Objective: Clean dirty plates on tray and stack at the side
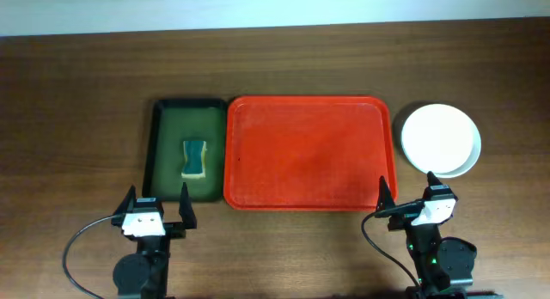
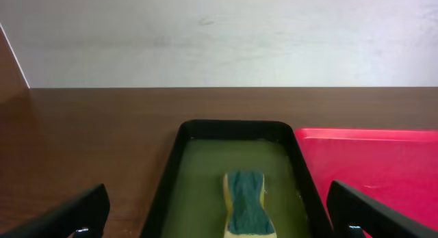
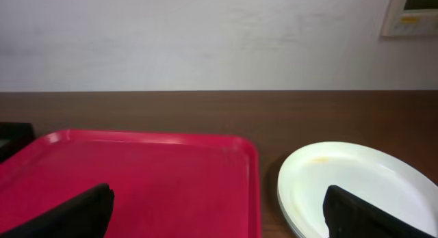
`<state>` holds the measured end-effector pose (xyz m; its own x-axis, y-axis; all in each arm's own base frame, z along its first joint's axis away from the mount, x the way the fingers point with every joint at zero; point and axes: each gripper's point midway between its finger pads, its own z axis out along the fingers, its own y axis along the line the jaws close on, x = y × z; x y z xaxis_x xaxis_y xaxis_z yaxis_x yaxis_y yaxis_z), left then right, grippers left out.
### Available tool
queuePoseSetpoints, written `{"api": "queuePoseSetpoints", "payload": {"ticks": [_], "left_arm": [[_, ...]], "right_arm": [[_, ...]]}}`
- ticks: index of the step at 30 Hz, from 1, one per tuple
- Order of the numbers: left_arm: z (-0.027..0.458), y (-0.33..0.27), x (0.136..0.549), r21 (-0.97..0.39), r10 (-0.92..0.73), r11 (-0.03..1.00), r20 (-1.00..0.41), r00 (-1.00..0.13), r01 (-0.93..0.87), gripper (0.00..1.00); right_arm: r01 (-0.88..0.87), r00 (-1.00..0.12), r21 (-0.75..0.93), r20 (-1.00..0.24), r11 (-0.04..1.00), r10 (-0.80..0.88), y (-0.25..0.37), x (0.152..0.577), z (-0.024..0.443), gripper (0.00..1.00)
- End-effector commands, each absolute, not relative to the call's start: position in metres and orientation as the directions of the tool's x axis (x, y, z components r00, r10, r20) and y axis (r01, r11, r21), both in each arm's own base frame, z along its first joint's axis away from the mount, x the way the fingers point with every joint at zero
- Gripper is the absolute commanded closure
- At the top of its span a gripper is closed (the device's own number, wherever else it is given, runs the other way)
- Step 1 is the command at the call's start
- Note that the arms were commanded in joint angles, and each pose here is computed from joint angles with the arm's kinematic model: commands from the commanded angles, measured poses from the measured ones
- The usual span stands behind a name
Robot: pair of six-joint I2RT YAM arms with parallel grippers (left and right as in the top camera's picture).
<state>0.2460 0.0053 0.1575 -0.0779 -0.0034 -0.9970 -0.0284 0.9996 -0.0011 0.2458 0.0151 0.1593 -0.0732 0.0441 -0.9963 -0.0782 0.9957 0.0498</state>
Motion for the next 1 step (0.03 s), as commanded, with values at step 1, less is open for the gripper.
{"api": "queuePoseSetpoints", "payload": {"ticks": [1], "left_arm": [[0.1561,0.0029,0.2459,0.013,0.012,1.0,-0.997,-0.08,-0.012,0.0]], "right_arm": [[-0.074,-0.079,0.05,-0.996,0.996,0.044,0.0149,0.2457,0.1565,0.01]]}}
